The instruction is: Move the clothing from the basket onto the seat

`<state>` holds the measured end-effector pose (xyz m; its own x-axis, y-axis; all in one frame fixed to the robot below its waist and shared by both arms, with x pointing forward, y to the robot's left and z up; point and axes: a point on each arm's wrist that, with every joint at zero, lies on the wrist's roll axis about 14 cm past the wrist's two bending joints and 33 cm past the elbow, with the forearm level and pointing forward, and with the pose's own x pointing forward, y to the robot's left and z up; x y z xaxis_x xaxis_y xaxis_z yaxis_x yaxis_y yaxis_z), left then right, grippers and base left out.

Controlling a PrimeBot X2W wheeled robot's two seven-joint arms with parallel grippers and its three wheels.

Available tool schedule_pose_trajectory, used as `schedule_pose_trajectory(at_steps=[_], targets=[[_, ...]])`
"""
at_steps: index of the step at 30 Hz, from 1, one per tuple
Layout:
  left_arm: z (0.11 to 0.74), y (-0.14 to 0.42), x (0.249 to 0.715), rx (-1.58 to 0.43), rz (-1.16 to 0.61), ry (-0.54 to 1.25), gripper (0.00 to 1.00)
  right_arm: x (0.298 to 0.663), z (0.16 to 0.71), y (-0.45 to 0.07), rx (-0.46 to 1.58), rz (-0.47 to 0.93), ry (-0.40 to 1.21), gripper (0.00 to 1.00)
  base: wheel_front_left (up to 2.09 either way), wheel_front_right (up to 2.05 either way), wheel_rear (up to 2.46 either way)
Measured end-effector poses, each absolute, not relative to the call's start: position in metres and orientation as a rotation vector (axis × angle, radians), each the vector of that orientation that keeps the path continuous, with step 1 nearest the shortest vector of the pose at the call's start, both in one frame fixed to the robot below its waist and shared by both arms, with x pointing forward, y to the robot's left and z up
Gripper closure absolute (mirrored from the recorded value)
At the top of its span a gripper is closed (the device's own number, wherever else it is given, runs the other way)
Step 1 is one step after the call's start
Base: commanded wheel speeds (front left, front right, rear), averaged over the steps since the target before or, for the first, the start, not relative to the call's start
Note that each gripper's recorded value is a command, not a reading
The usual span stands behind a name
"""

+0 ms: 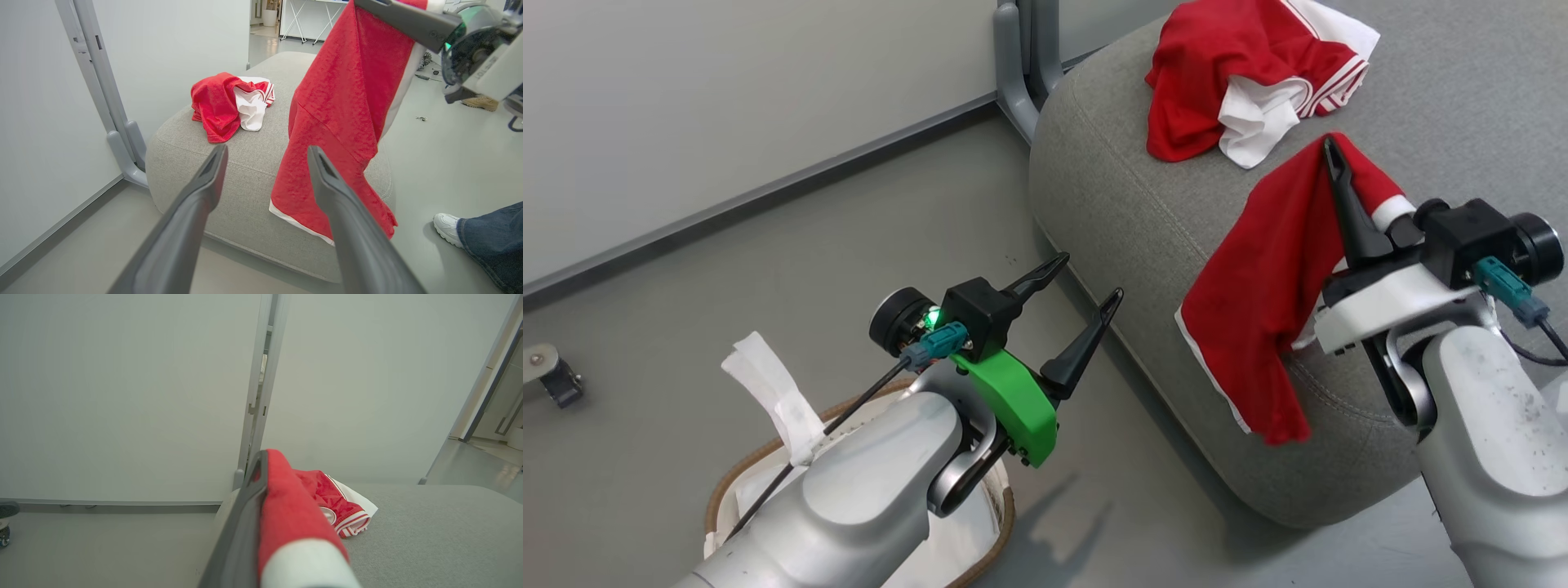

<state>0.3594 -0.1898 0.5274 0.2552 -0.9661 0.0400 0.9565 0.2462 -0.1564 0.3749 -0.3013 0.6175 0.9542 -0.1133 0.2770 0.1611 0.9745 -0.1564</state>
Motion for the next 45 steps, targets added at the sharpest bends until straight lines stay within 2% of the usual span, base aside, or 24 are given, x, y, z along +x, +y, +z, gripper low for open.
schedule_pose_trajectory(at_steps=[5,12,17,22,25,33,39,45], targets=[[0.518,-0.188,0.373,-0.193,-1.291,0.089,0.0,0.408,0.628,-0.305,-0.249,-0.11,-0.244,1.0,0.0,0.0,0.0],[0.509,-0.177,0.395,-0.248,-1.236,0.109,0.0,0.468,0.689,-0.325,-0.338,-0.11,-0.278,1.0,0.0,0.0,0.0],[0.507,-0.167,0.406,-0.249,-1.211,0.09,0.0,0.498,0.741,-0.348,-0.39,-0.161,-0.321,1.0,0.0,0.0,0.0],[0.505,-0.155,0.42,-0.243,-1.184,0.066,0.0,0.516,0.793,-0.394,-0.466,-0.286,-0.352,1.0,0.0,0.0,0.0],[0.501,-0.147,0.429,-0.245,-1.16,0.062,0.0,0.524,0.805,-0.419,-0.48,-0.362,-0.357,1.0,0.0,0.0,0.0],[0.466,-0.128,0.447,-0.237,-1.117,0.12,0.0,0.561,0.747,-0.461,-0.473,-0.466,-0.239,1.0,0.0,0.0,0.0],[0.435,-0.116,0.452,-0.236,-1.095,0.188,0.0,0.592,0.624,-0.461,-0.381,-0.452,-0.045,1.0,0.0,0.0,0.0],[0.42,-0.101,0.458,-0.225,-1.056,0.222,0.0,0.587,0.508,-0.448,-0.305,-0.429,0.18,1.0,0.0,0.0,0.0]])
